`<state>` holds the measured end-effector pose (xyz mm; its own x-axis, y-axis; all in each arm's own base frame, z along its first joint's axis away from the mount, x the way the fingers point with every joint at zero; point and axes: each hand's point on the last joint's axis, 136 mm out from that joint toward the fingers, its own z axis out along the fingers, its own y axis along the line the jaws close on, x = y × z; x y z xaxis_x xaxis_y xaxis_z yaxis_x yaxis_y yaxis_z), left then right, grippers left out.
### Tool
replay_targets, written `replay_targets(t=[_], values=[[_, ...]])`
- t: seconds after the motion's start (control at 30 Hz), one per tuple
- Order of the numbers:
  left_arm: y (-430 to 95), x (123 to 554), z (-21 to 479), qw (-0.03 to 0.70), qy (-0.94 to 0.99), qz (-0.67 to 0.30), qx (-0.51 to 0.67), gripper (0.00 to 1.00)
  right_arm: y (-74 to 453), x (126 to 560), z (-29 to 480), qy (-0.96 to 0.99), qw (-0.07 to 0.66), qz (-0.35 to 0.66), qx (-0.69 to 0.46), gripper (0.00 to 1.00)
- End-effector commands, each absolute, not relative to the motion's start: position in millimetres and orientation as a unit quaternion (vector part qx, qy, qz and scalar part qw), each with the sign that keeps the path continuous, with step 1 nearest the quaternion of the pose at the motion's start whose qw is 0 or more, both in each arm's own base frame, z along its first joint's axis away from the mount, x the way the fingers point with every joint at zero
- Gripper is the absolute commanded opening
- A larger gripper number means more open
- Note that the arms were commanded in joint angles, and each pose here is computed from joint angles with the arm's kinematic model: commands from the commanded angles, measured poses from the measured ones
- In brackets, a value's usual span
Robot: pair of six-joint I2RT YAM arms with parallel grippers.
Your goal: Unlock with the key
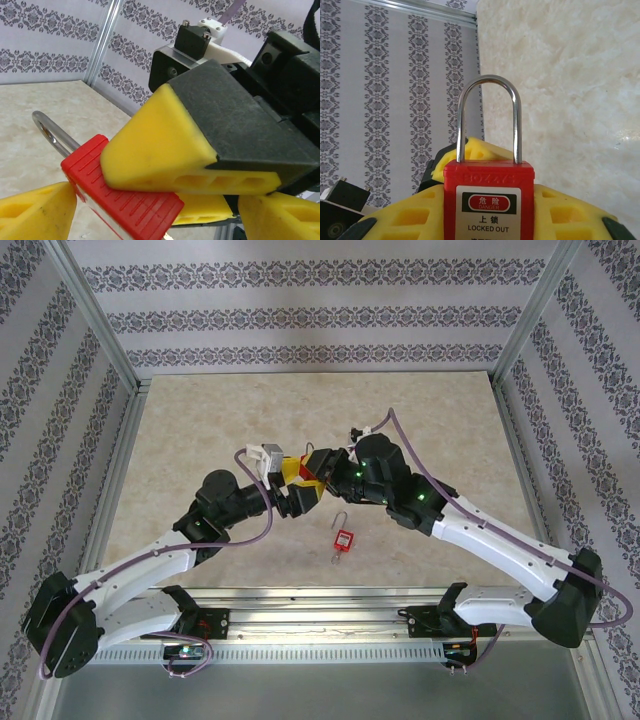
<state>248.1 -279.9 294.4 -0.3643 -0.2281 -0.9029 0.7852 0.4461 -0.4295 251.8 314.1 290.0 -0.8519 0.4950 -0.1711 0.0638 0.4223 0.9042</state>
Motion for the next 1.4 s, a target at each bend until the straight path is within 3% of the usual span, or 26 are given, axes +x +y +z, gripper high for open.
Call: replay_targets(t=[0.0, 0.47, 0.6, 0.7, 0.83, 0.93, 1.1, 1.37], values=[[-282, 231, 326, 0.539, 0.628, -0.512, 0.229, 0.84, 310, 257, 288, 0.821, 0.213, 0.503, 0.166, 0.0], [-276, 224, 322, 0.533, 0.636, -0.509, 0.229, 0.84, 270, 288, 293, 0.807, 0.256, 0.488, 0.214, 0.0], [-280, 226, 310, 0.522, 0.642, -0.517, 0.221, 0.6, 269, 286, 298, 0.805, 0.262, 0.489, 0.212, 0.0], [-301, 225, 308, 0.513, 0.641, -0.52, 0.236, 0.53, 268, 285, 297, 0.802, 0.267, 0.487, 0.217, 0.0], [-320, 232, 303, 0.517, 0.645, -0.51, 0.236, 0.31, 272, 284, 296, 0.803, 0.268, 0.487, 0.215, 0.0], [-322, 239, 305, 0.528, 0.642, -0.51, 0.222, 0.22, 273, 282, 294, 0.805, 0.267, 0.484, 0.215, 0.0], [-320, 246, 308, 0.538, 0.646, -0.499, 0.212, 0.14, 271, 280, 293, 0.808, 0.271, 0.478, 0.213, 0.0], [-311, 244, 312, 0.55, 0.644, -0.49, 0.204, 0.1, 273, 281, 286, 0.812, 0.267, 0.473, 0.213, 0.0]])
